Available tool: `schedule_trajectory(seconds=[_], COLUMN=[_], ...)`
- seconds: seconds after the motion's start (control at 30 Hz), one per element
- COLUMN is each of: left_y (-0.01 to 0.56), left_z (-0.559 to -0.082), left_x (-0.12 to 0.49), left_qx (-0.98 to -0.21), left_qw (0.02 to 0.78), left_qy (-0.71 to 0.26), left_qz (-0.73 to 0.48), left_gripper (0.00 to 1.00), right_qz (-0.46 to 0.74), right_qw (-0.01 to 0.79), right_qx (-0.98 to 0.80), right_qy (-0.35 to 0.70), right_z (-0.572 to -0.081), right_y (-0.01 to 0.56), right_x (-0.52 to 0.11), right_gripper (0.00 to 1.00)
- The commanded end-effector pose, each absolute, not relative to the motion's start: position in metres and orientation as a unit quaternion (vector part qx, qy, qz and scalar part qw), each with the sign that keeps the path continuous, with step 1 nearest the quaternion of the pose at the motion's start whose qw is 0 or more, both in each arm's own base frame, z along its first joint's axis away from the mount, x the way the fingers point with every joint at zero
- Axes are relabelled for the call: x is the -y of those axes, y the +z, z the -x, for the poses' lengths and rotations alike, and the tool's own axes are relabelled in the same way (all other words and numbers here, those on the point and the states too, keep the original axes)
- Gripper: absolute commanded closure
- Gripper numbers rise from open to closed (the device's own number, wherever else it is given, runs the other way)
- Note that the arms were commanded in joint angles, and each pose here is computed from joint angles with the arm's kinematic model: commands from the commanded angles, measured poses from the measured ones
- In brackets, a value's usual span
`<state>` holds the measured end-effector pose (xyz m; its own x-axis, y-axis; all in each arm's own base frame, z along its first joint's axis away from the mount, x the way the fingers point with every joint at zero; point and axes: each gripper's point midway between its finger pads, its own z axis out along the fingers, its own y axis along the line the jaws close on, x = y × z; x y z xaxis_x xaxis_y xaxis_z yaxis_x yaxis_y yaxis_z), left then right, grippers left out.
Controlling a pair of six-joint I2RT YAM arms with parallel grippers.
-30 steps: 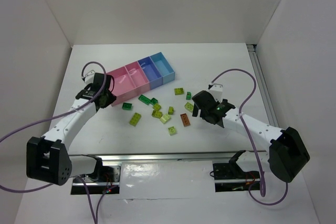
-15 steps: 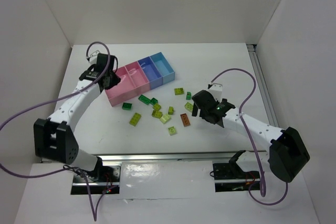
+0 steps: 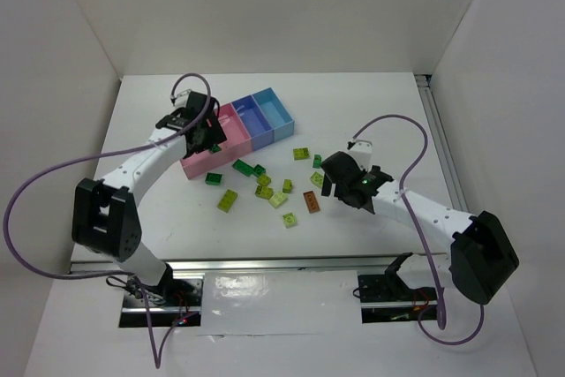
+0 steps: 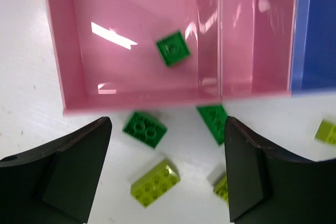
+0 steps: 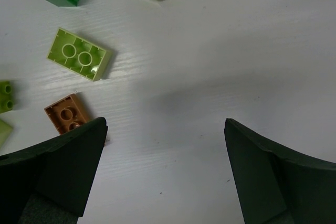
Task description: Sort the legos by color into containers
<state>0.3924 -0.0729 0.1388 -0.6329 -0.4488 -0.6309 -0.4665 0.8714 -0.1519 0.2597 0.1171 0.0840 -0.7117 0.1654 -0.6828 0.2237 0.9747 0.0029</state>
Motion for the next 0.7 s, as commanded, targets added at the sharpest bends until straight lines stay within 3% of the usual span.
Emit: schedule_trajectory(seconds=[0.0, 0.2, 0.53, 0.67], left_y=[0.133, 0.086, 0.056, 0.042], left_z=[-0.362, -0.326, -0.349, -0.351], left_x=[0.08, 0.102, 0.11, 0.102], left_qx=[-0.914, -0.925, -0.914, -0.909], left_qw=[0.341, 0.289, 0.265, 0.255], left_qy=[0.02, 0.012, 0.034, 0.058], left_qz=[0.219, 0.247, 0.305, 0.325], left_gripper=[0.11, 0.12, 0.15, 0.23], right_qz=[-0.104, -0.092, -0.09, -0.09], right_qw=[0.374, 0.364, 0.371, 0.371], right_qx=[-0.921, -0.926, -0.924, -0.924], right_qy=[-0.035, -0.027, -0.025, -0.032], right_z=[-0.267, -0.268, -0.267, -0.266], right_y=[0.087, 0.08, 0.087, 0.087], right_x=[-0.125, -0.137, -0.137, -0.135], right_gripper=[0.0, 0.0, 0.0, 0.0])
